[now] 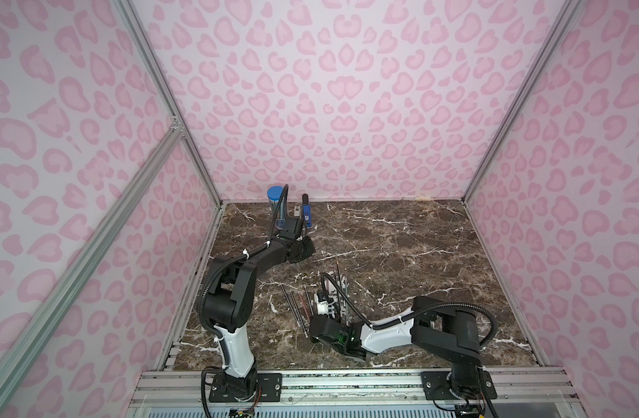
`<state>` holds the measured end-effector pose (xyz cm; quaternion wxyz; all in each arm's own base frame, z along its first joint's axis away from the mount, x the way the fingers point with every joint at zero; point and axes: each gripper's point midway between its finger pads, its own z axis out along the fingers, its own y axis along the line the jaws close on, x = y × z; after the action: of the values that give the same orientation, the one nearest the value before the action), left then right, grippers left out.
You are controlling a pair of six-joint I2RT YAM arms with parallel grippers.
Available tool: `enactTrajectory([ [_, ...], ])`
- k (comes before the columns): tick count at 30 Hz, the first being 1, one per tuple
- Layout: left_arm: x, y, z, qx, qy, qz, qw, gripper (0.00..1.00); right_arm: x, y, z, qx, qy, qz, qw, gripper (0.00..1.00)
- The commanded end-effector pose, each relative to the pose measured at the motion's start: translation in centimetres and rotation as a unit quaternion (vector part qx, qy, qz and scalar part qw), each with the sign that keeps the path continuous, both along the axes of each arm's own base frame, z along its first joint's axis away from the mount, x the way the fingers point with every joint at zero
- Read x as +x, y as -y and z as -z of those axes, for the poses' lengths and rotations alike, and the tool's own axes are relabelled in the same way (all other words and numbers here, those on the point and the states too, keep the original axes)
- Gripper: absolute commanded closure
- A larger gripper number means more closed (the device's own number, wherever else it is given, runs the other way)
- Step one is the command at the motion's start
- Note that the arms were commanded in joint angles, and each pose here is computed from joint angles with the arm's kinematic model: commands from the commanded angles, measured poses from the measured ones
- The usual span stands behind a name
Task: Remove the protective cover of the pencils
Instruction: Place the pencil at the center of the board, then place the protective sleeve at the center of the board.
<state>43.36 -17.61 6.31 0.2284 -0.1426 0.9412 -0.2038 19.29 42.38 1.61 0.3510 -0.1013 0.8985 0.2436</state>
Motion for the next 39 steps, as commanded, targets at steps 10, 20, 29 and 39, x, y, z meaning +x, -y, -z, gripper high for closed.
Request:
enactTrajectory([
  [10,0.4,-0.2,1.2,0.021,-0.015,0.006,1.000,0.96,-0.6,1.7,2.4,-0.047,-0.030,-0.004,0.998,0.75],
  [20,0.7,-0.1,2.0,0.023,-0.022,0.005,0.999,0.96,-0.4,1.8,1.8,-0.040,-0.027,-0.001,0.999,0.76],
  [29,0.9,-0.6,3.3,0.044,-0.036,-0.001,0.998,0.94,0.0,1.6,-1.1,-0.015,-0.003,-0.002,1.000,0.74],
  [39,0.8,-0.9,4.1,0.057,-0.048,-0.001,0.997,0.94,1.2,2.8,-5.5,-0.004,0.038,0.017,0.999,0.69],
])
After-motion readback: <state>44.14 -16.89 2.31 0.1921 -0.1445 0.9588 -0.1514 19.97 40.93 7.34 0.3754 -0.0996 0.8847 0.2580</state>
